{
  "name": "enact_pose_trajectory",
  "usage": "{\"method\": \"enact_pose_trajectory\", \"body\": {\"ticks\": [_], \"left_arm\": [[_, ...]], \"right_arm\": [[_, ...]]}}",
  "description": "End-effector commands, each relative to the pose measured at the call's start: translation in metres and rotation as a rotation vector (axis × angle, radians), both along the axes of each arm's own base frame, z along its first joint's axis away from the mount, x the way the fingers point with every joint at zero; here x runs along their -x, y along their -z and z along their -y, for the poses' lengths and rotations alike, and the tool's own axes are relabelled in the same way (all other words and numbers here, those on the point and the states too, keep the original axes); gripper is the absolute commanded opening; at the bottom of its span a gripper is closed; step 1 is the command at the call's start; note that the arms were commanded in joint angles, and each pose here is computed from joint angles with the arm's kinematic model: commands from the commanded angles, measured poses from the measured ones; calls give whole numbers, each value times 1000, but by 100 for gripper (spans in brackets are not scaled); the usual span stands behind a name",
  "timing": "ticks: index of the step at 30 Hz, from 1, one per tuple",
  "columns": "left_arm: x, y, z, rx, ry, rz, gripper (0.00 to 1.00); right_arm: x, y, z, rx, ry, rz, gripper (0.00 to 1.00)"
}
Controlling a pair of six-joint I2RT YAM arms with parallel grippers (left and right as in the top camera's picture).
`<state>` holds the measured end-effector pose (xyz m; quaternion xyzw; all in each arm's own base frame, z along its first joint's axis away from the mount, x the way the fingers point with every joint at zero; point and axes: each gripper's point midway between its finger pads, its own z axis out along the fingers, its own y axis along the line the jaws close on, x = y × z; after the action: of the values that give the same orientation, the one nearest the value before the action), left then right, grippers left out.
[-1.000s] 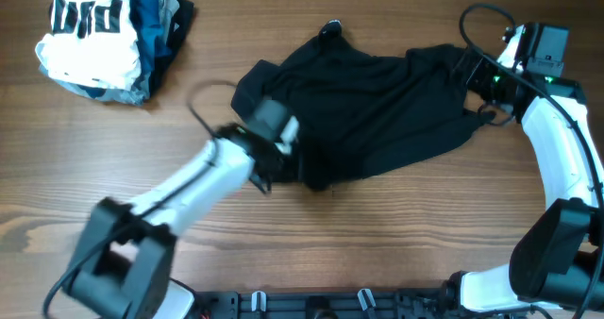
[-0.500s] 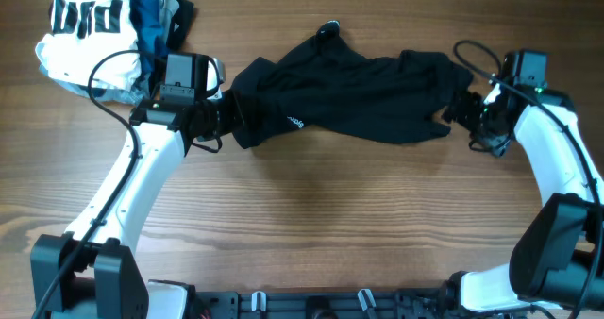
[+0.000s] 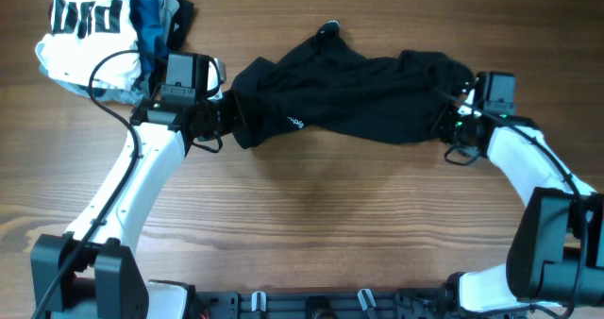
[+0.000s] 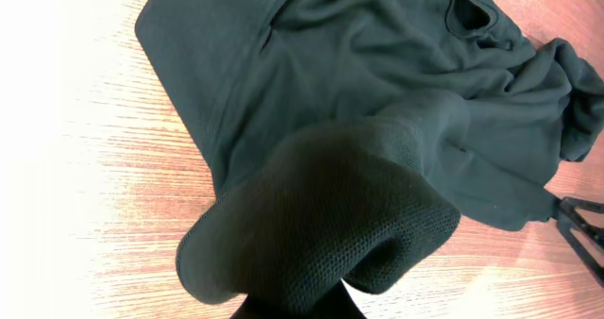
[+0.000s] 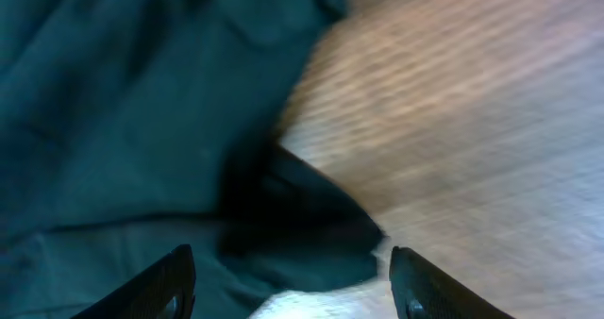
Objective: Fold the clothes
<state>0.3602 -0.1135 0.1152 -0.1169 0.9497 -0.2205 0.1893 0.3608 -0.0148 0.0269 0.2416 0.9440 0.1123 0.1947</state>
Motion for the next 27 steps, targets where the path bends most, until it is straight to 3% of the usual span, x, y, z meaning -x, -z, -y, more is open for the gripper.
{"method": "enact_pose_trajectory", "body": {"ticks": [1, 9, 12, 15, 16, 21, 27], "left_arm": [[-1, -3, -1, 6, -10, 5, 6], [-1, -3, -1, 5, -10, 5, 7], [-1, -3, -1, 2, -11, 5, 8], [-1, -3, -1, 2, -12, 6, 8], [-1, -3, -1, 2, -12, 6, 8], [-8, -12, 0, 14, -21, 38, 4], [-32, -75, 4, 48, -26, 209, 4]], "right_arm": [[-2, 16, -14, -29, -3, -18, 65], [-1, 47, -19, -42, 20, -79, 55], [1, 52, -19, -42, 24, -93, 47], [1, 52, -16, -27, 28, -93, 12], [1, 52, -15, -28, 30, -92, 5], [-7, 19, -4, -23, 29, -41, 4], [-25, -100, 31, 16, 12, 178, 4]]}}
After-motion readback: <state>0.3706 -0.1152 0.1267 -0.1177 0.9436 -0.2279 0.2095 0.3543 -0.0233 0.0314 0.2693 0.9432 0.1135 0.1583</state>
